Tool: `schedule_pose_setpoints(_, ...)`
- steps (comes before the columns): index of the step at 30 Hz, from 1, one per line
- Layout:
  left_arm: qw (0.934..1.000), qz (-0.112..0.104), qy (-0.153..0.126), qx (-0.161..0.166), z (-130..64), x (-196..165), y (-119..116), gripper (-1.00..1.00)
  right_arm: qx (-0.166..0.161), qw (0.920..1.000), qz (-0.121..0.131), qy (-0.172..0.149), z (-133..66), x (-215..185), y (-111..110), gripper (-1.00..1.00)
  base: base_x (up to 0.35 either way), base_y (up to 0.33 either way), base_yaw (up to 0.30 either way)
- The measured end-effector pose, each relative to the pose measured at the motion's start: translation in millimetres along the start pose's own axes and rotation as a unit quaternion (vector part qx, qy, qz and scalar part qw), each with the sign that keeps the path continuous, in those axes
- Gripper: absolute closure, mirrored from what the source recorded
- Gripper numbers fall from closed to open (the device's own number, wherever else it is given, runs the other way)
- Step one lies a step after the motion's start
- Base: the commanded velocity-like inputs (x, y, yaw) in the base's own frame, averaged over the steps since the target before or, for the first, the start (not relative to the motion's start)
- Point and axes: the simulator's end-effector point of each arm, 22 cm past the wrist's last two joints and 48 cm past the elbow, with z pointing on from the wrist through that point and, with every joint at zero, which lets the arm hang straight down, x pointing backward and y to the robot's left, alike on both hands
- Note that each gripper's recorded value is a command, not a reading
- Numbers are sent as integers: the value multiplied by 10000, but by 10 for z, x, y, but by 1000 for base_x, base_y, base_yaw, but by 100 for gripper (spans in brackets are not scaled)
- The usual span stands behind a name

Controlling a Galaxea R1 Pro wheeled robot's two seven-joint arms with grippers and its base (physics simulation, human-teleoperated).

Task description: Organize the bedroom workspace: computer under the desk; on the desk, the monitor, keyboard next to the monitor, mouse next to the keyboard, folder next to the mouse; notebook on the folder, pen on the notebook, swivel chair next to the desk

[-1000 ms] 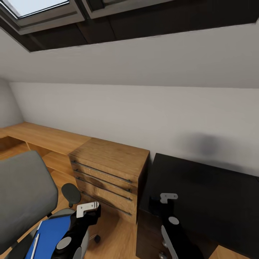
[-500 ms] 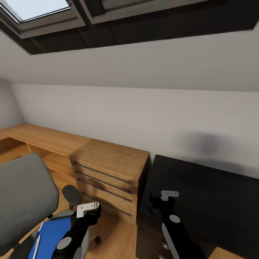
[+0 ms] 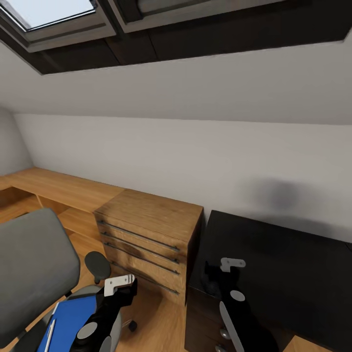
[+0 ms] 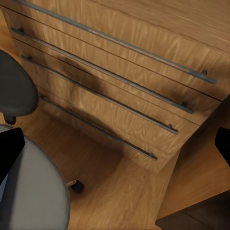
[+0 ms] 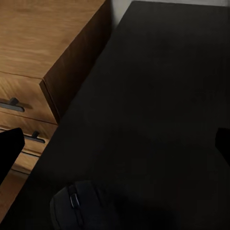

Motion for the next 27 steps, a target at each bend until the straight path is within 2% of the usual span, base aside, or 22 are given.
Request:
schedule_pose_setpoints(10,10000,-2,3,-5,2,1,6,-100,31,10000,50,-20,-6,-19,-33,-100,-46,29,-36)
schedule_pose_setpoints(19,10000,1,-33,4,-12,-30,-2,-100,31,10000,51,-66,-20,-64,-36,-100,-273,121,-212)
schedule_pose_setpoints(27,10000,0,-66,10,-26,-57,-6,-100,29,9999,51,-89,-32,-89,-35,-100,-329,16,-236)
